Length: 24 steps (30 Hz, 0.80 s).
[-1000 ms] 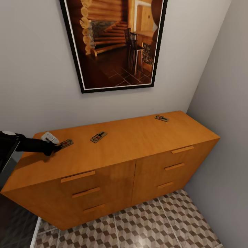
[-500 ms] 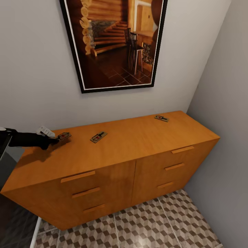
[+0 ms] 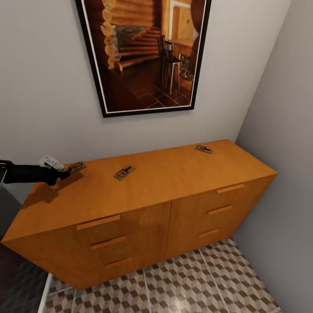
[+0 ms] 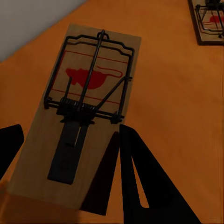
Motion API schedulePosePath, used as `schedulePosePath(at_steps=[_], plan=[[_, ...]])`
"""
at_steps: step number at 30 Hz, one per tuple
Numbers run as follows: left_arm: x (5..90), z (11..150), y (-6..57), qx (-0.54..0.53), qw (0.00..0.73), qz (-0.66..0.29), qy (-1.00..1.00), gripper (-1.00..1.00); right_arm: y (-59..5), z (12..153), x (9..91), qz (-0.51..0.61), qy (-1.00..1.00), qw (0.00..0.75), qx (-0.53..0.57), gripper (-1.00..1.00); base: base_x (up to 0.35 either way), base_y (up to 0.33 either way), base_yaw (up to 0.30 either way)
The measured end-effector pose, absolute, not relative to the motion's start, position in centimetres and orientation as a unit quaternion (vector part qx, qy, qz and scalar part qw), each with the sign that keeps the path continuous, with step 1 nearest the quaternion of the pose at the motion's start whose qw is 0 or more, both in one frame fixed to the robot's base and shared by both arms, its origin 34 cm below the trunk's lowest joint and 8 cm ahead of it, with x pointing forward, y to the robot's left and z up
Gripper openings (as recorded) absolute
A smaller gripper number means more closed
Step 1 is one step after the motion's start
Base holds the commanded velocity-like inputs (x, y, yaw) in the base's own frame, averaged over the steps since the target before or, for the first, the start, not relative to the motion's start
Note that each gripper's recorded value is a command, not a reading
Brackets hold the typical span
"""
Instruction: Take the four mousetraps from the cabinet in the bathroom and place them on the bathroom floor. Make sure all four end up on the same floor surface, and ensure that at least two of them are either under or directly next to the same bathroom sink.
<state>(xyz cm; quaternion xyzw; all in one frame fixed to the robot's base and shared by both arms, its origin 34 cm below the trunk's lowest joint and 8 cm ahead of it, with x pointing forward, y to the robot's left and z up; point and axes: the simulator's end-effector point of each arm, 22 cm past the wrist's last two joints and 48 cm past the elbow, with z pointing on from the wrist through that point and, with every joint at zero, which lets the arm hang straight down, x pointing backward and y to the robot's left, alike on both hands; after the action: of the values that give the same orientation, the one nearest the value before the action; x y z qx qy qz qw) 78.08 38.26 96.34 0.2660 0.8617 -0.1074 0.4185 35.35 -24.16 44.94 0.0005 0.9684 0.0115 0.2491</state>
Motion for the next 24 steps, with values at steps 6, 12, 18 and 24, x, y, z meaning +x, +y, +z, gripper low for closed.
schedulePosePath(at_steps=[6, 12, 18, 24], plan=[[78.10, 96.25, 38.27, 0.266, 0.418, -0.108, 0.862, -1.00, -24.19, 44.92, 35.35, 0.011, 0.968, 0.249, 0.000, -1.00, -0.278, 0.000, 0.000], [78.11, 96.10, 38.28, 0.265, 0.416, -0.109, 0.863, -1.00, -24.22, 44.92, 35.35, 0.011, 0.969, 0.249, 0.000, -1.00, -0.329, 0.000, 0.000], [78.12, 96.04, 38.22, 0.264, 0.416, -0.110, 0.863, -1.00, -24.25, 44.92, 35.35, 0.011, 0.969, 0.249, 0.000, -1.00, -0.335, 0.000, 0.000], [78.11, 95.98, 38.20, 0.264, 0.416, -0.110, 0.863, -1.00, -24.29, 44.92, 35.35, 0.010, 0.968, 0.249, 0.000, -1.00, -0.330, -0.073, 0.000]])
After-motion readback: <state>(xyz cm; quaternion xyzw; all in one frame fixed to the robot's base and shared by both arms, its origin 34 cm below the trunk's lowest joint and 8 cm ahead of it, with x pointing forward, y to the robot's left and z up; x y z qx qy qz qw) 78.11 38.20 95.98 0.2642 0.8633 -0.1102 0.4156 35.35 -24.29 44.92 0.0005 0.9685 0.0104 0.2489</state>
